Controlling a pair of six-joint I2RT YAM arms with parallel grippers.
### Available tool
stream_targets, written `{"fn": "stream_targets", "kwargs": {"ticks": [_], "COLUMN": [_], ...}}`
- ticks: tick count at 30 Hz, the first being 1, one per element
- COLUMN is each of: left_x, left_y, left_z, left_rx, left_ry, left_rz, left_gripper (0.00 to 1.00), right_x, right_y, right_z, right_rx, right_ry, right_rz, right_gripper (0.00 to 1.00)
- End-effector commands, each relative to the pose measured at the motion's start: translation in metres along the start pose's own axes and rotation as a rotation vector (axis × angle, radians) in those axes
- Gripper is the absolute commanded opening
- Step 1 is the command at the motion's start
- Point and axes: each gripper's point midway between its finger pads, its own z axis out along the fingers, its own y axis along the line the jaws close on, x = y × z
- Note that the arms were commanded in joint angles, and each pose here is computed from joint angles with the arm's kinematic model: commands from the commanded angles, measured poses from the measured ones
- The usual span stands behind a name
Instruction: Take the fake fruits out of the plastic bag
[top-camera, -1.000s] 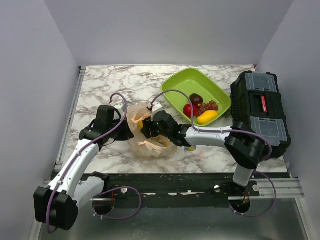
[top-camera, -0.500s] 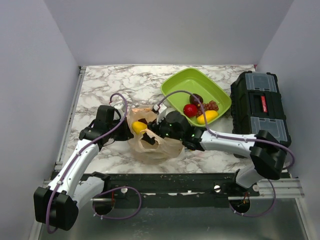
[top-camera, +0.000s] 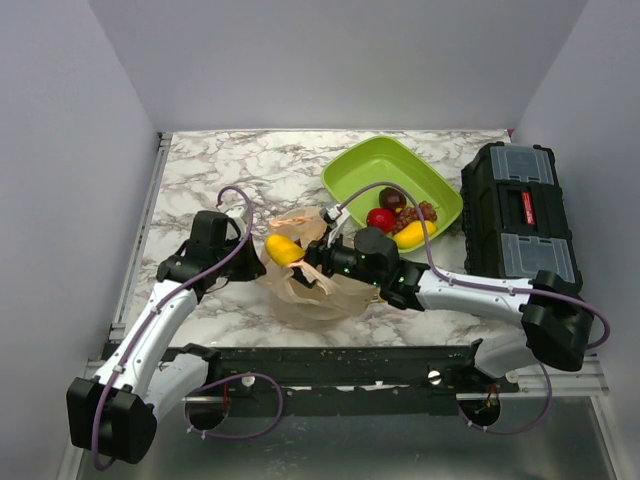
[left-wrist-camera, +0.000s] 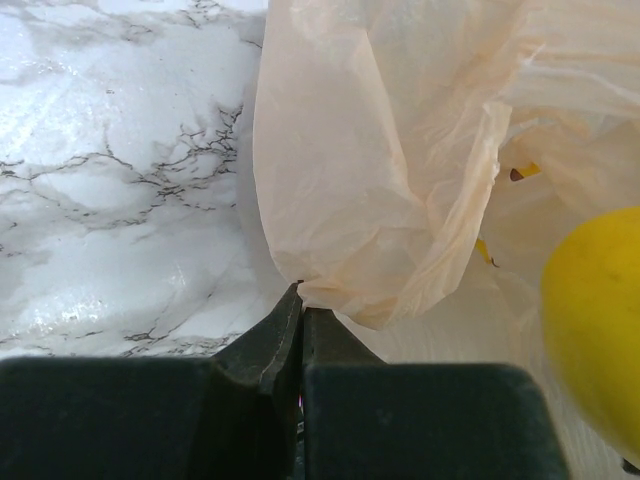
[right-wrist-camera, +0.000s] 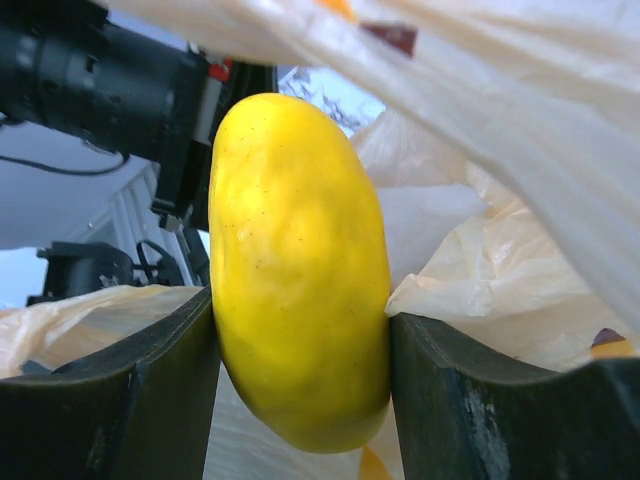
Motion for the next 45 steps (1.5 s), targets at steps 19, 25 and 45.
{"fn": "stream_targets", "kwargs": {"ticks": [19,25,45], "left_x": [-0.012,-0.016,-0.004], "left_y": [-0.002,0.0,-0.005], "left_z": [-0.007,-0.012,0.003], "left_rx": [-0.004,-0.025,0.005], "left_ry": [-0.053,-0.081,-0.014], "left_rz": [0.014,0.019,-0.025], "left_gripper": [0.0,0.0,0.0], "right_x": [-0.167,-0.114,0.076], "right_y": [0.037,0.003,-0.132], "right_z": [-0.011,0.024,0.006], "right_rx": [-0.144,0.076,0.64], "right_ry": [-0.708,-0.414,0.167], "right_rz": [0.25,0.129,-0.043], "right_gripper": [0.2,0.2,0.65]}}
